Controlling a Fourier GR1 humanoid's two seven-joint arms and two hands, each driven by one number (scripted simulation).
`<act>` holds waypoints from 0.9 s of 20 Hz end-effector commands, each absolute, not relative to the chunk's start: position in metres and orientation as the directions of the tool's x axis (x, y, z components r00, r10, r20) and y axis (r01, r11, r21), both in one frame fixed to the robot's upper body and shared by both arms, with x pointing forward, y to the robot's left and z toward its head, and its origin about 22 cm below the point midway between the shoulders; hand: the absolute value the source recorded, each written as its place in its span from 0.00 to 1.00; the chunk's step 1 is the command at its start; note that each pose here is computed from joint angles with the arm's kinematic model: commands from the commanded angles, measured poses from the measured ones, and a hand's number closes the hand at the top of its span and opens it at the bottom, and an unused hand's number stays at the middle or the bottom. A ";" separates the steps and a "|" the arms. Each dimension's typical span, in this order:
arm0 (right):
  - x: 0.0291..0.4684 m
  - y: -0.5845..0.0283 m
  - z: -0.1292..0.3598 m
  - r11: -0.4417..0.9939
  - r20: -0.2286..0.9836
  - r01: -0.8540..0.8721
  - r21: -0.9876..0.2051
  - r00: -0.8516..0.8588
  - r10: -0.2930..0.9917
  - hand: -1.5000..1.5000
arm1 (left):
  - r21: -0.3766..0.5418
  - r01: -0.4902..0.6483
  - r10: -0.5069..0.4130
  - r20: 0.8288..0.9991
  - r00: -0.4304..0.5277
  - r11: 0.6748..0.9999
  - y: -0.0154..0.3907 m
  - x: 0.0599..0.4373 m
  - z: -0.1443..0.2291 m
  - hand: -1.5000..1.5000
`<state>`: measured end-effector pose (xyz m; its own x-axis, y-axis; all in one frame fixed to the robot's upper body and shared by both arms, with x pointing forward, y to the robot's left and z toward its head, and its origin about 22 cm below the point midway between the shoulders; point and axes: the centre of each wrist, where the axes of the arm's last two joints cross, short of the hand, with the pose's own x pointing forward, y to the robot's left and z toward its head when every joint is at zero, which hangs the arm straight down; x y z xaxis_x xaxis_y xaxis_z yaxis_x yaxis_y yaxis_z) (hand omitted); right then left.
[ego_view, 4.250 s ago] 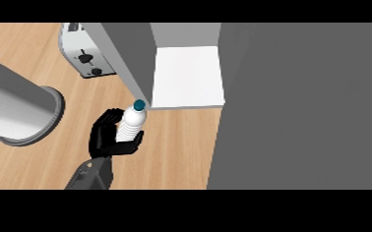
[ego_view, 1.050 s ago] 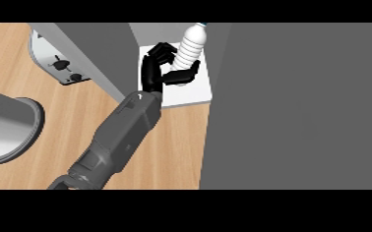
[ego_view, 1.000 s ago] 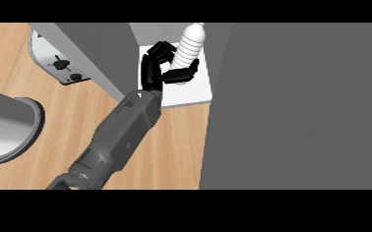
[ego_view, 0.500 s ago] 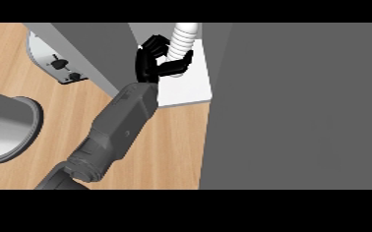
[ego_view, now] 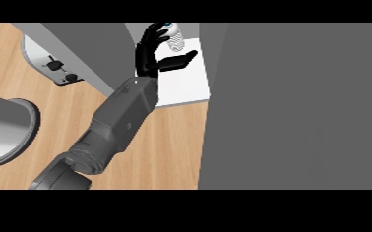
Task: Pick up the bottled water, place it into the cabinet and close the cabinet
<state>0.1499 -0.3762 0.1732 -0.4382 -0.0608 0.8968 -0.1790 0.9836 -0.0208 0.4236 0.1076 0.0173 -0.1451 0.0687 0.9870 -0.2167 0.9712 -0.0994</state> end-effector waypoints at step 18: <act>0.155 -0.379 0.175 0.977 0.893 -0.207 -0.044 -0.447 -0.055 0.00 | 0.051 -0.065 -0.066 0.963 -0.262 0.997 0.100 0.427 0.024 0.00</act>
<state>0.1536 -0.3784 0.1747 -0.4398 -0.0570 0.8963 -0.1995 0.9793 -0.0357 0.4320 0.1012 0.0330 -0.2295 -0.0441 0.9723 -0.1255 0.9920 0.0153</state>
